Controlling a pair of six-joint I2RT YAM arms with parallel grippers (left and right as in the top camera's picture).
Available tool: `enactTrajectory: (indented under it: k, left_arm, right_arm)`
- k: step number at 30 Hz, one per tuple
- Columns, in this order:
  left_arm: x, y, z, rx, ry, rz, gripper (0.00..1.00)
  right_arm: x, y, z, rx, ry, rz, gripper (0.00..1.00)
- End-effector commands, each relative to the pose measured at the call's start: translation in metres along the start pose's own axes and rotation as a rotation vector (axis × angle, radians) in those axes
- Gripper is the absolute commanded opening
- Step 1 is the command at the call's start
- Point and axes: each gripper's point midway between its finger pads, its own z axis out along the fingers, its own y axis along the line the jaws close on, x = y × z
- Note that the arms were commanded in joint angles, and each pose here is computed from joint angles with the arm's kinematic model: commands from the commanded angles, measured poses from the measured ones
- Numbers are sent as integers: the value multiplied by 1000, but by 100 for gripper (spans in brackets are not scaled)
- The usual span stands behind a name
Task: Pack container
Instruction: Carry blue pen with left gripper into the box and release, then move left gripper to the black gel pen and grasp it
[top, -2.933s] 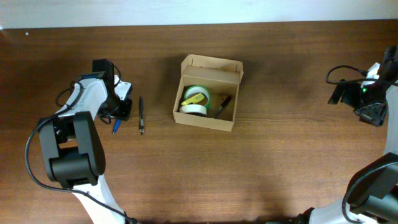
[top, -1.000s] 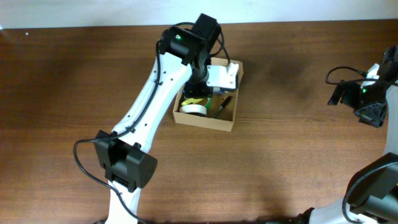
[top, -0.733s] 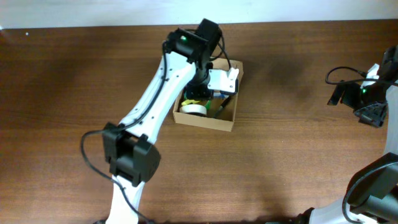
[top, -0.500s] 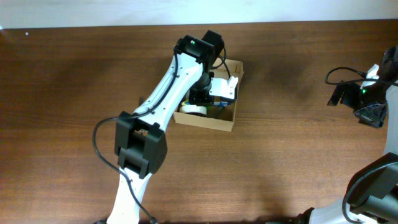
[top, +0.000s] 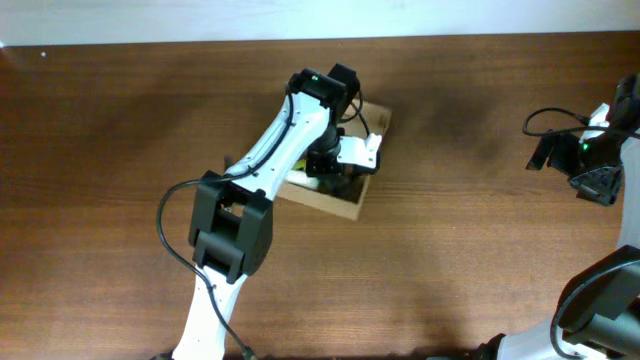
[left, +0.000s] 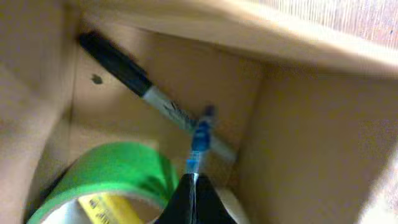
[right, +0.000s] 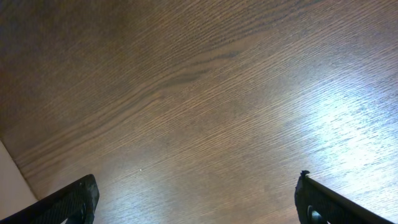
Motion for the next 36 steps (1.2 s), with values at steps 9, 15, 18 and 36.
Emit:
enactTrajectory:
  k: [9, 15, 18, 36]
  left_arm:
    - [2, 19, -30, -141, -3, -47, 23]
    - [1, 17, -123, -360, -105, -144, 39]
    - [19, 12, -183, -488, -195, -271, 43]
    - [226, 0, -87, -484, -280, -1293, 49]
  right_arm:
    - [2, 1, 0, -5, 2, 1, 99]
    - [2, 1, 0, -5, 3, 1, 99]
    - [2, 1, 0, -5, 3, 1, 99]
    - [2, 1, 0, -5, 3, 10, 99]
